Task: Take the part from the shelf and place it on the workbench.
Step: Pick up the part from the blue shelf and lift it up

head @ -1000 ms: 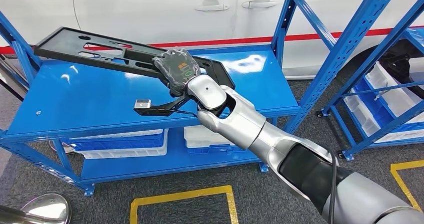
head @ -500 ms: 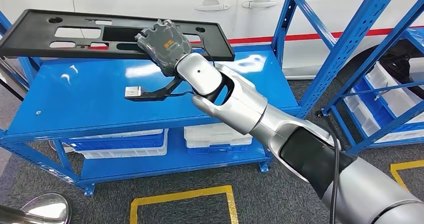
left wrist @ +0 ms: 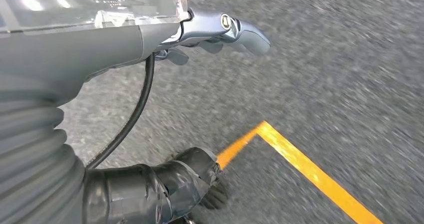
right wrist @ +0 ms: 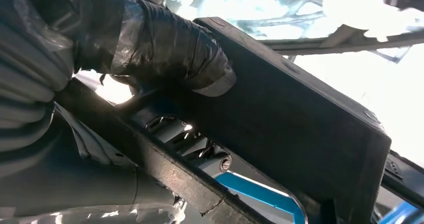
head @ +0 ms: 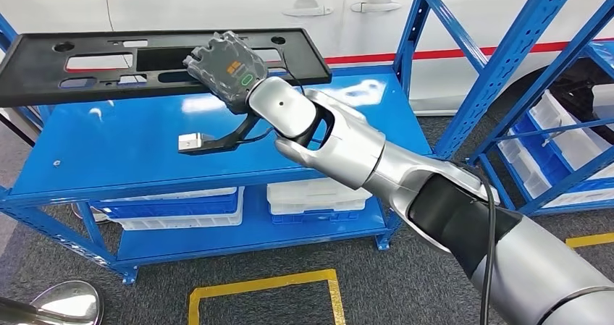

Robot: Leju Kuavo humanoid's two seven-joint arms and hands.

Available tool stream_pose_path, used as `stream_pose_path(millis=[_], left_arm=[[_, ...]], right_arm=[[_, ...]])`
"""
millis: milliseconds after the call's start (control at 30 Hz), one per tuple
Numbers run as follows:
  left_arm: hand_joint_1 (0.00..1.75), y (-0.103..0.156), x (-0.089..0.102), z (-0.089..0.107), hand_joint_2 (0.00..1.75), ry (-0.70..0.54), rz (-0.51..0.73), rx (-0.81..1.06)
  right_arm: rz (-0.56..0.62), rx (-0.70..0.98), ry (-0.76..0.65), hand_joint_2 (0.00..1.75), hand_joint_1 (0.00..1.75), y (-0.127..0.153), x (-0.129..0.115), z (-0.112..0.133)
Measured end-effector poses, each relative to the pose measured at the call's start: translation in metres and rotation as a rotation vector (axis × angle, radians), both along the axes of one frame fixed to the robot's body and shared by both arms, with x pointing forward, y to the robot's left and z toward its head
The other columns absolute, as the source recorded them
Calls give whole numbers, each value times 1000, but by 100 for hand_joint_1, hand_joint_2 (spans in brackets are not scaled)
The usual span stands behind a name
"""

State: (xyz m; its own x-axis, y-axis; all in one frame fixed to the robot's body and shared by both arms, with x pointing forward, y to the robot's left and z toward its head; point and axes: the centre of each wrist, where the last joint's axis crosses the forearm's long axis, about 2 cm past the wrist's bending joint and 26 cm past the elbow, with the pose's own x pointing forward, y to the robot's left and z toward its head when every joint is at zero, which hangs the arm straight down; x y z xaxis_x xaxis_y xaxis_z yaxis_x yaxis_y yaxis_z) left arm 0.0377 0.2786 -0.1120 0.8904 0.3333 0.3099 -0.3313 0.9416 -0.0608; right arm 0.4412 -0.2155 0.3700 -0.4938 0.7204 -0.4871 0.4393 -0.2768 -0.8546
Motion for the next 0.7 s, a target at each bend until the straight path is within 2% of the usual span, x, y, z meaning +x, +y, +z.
stream_pose_path(millis=[167,433,700], left_arm=[[0,8,-4,0,175,28,0,18],[0,9,-4,-1,175,33,3,26],[0,9,-5,-1,175,37,6,29]], right_arm=[[-2,3,40,175,175,-5,3,-29],[-22,-2,92,175,175,-10,5,-45],[-33,-7,114,175,175,-12,9,-46]])
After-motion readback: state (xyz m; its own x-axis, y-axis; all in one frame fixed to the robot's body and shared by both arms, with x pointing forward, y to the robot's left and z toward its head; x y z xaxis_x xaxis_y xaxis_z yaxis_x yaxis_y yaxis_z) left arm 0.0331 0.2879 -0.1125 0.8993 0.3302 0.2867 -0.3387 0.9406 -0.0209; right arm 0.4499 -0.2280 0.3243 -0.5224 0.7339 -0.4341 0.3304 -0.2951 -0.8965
